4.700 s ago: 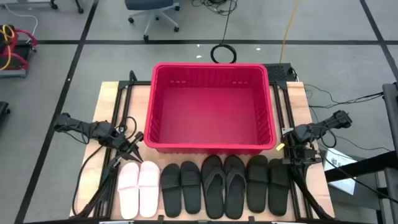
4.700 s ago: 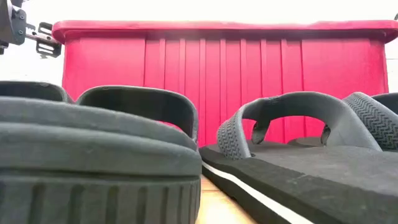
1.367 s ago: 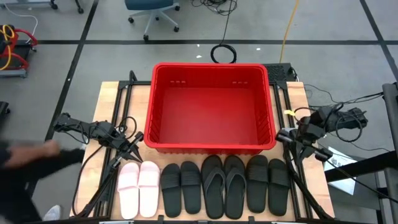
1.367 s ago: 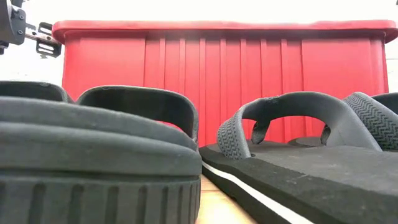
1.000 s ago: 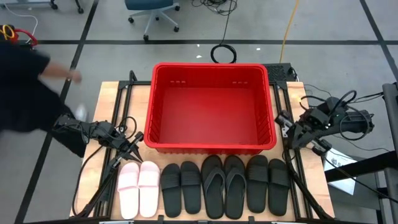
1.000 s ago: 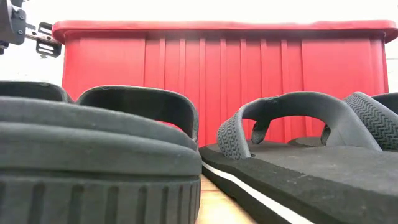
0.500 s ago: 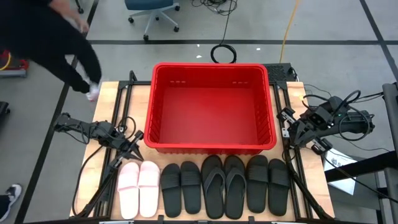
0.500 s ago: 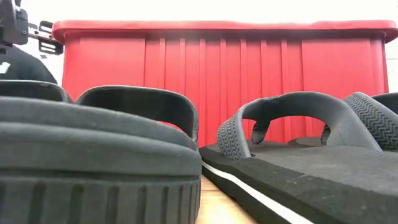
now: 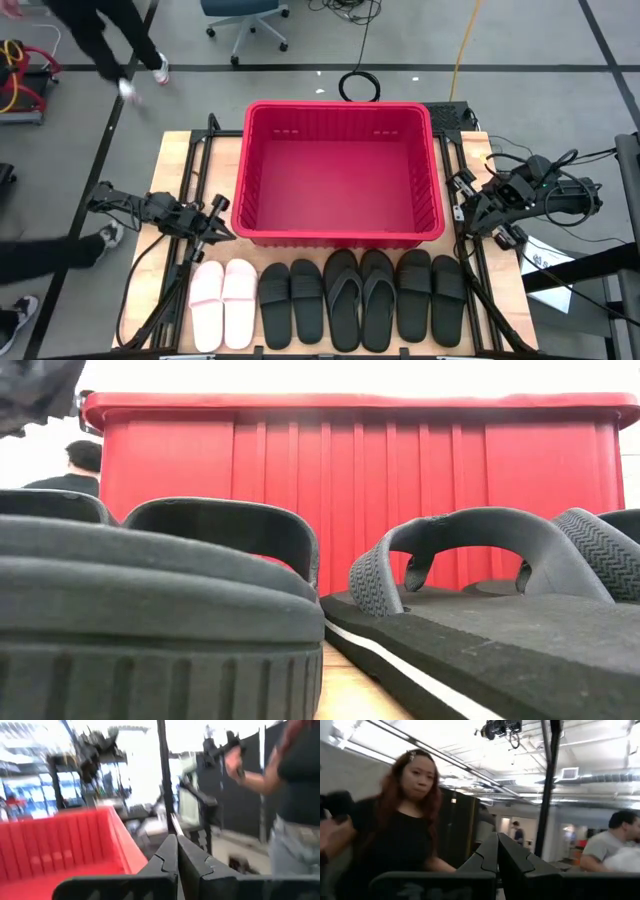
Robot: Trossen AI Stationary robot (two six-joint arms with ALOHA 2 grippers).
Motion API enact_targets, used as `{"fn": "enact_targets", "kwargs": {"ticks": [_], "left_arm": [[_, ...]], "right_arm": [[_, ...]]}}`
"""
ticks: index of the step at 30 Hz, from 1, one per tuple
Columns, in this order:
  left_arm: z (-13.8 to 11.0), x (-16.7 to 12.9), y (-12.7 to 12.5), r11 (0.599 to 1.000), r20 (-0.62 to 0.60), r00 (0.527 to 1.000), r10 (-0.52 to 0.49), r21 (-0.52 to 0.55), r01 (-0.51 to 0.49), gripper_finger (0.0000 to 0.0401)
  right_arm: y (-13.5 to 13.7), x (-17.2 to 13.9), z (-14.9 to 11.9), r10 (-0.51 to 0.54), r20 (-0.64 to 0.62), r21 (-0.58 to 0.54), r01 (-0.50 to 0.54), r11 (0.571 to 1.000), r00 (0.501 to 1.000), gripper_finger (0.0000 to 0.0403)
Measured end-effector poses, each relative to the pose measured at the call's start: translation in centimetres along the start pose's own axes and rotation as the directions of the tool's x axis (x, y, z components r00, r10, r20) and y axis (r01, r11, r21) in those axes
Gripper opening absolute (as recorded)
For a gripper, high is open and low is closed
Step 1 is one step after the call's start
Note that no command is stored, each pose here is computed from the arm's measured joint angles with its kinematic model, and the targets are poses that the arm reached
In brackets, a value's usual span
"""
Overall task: Pick and place slides into bin
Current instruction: Put the black slide into the red bin
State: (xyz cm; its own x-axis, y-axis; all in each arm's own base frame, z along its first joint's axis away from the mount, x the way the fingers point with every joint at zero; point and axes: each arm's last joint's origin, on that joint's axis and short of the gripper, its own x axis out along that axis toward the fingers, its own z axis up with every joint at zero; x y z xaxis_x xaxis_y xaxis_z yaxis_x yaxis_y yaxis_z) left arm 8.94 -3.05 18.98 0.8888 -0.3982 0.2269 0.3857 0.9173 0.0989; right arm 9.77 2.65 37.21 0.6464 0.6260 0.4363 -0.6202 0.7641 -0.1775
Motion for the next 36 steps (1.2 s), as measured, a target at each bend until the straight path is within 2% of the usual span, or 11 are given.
{"fn": "enact_targets", "kwargs": {"ticks": [3,6,9,12,17,21,26,29,36], "left_arm": [[1.1,0.0,0.1,1.0,0.061,0.998,0.009,0.003,-0.009,0.0011],[2.8,-0.1,0.4,0.998,0.082,0.995,0.064,-0.009,-0.064,0.0021],[4.8,-0.1,0.7,0.993,0.03,0.993,0.115,-0.029,-0.114,0.0026],[7.2,0.3,1.0,0.991,-0.062,0.989,0.133,-0.02,-0.135,0.0026],[11.4,1.9,1.6,0.987,-0.188,0.969,0.158,0.0,-0.161,0.0014],[14.7,3.9,2.1,0.988,-0.249,0.956,0.153,0.018,-0.153,0.0002],[18.1,6.1,2.6,0.989,-0.322,0.936,0.145,0.016,-0.148,0.001],[19.8,7.1,2.8,0.989,-0.311,0.939,0.145,0.012,-0.148,0.002],[22.2,8.5,3.1,0.994,-0.222,0.969,0.109,-0.006,-0.113,0.0027]], "right_arm": [[-0.4,0.0,-0.5,-0.123,-0.034,0.007,0.123,0.992,0.992,0.0],[-0.9,-0.2,-1.2,-0.282,-0.139,0.045,0.29,0.956,0.949,0.0],[-1.2,-0.3,-1.0,-0.402,-0.25,0.07,0.431,0.9,0.881,0.0],[-1.4,-0.2,-0.1,-0.442,-0.328,0.071,0.488,0.87,0.835,0.0],[-1.4,0.4,2.3,-0.43,-0.415,0.083,0.505,0.859,0.801,0.0],[-1.5,0.7,3.8,-0.409,-0.518,0.134,0.544,0.829,0.751,0.0],[-1.3,1.3,5.0,-0.301,-0.605,0.234,0.526,0.818,0.737,0.0],[-1.2,1.5,5.3,-0.213,-0.642,0.325,0.513,0.794,0.737,0.0],[-0.7,1.2,4.5,-0.04,-0.719,0.477,0.534,0.698,0.694,0.0]]}}
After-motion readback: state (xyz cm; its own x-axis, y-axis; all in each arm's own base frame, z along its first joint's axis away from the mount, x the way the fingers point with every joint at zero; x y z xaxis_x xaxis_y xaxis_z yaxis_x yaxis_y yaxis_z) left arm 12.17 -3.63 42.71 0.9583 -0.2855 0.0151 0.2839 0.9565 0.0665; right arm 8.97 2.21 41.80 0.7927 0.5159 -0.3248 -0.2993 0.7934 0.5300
